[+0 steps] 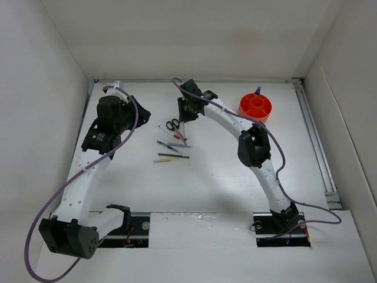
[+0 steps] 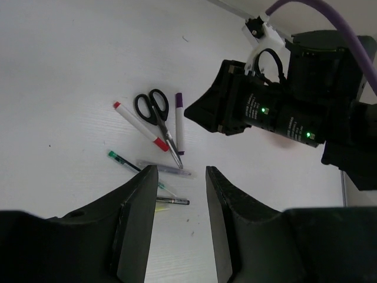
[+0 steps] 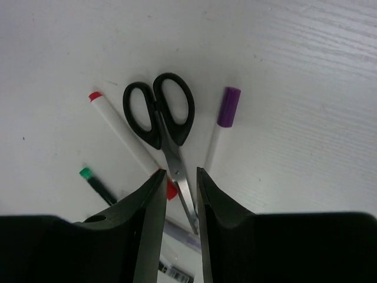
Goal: Sort the stationery into containers
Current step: Pick up the scissors from the center of the board.
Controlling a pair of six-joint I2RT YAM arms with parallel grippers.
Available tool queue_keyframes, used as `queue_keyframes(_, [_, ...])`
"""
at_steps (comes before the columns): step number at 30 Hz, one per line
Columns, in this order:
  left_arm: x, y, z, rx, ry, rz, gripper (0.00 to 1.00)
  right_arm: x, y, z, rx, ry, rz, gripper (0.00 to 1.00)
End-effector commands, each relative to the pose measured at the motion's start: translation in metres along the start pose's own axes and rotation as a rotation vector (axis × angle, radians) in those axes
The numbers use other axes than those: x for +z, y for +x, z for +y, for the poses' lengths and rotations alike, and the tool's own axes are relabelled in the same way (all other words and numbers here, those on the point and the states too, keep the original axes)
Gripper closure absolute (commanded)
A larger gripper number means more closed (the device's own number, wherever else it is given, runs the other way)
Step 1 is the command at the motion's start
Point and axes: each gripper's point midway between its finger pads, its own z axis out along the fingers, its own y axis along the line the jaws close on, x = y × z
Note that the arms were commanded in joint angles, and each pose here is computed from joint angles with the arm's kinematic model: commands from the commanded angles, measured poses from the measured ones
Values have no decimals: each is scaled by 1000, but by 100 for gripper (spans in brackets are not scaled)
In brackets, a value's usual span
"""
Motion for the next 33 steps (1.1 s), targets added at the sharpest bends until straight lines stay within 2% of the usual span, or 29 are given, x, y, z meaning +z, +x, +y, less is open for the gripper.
queue_keyframes(1, [-5, 18, 7, -31, -12, 44, 66, -2, -26, 12, -8, -29, -67, 67])
queue_keyframes(6, [-7, 29, 4, -25, -3, 76, 66, 21, -22, 9, -8, -17, -65, 62])
queue_keyframes(12, [-8, 32, 3, -22, -3, 90, 66, 39, -23, 9, -8, -23, -77, 61])
queue_keyframes(17, [-7, 36, 6, -23, -8, 98, 67, 53, -15, 10, -9, -39, -58, 68])
queue_keyframes(26, [-7, 36, 6, -23, -8, 98, 67, 72, 5, 12, -15, -22, -30, 70])
queue_keyframes(33, [-7, 35, 7, -13, -15, 93, 67, 78, 3, 7, 8, 33, -59, 70])
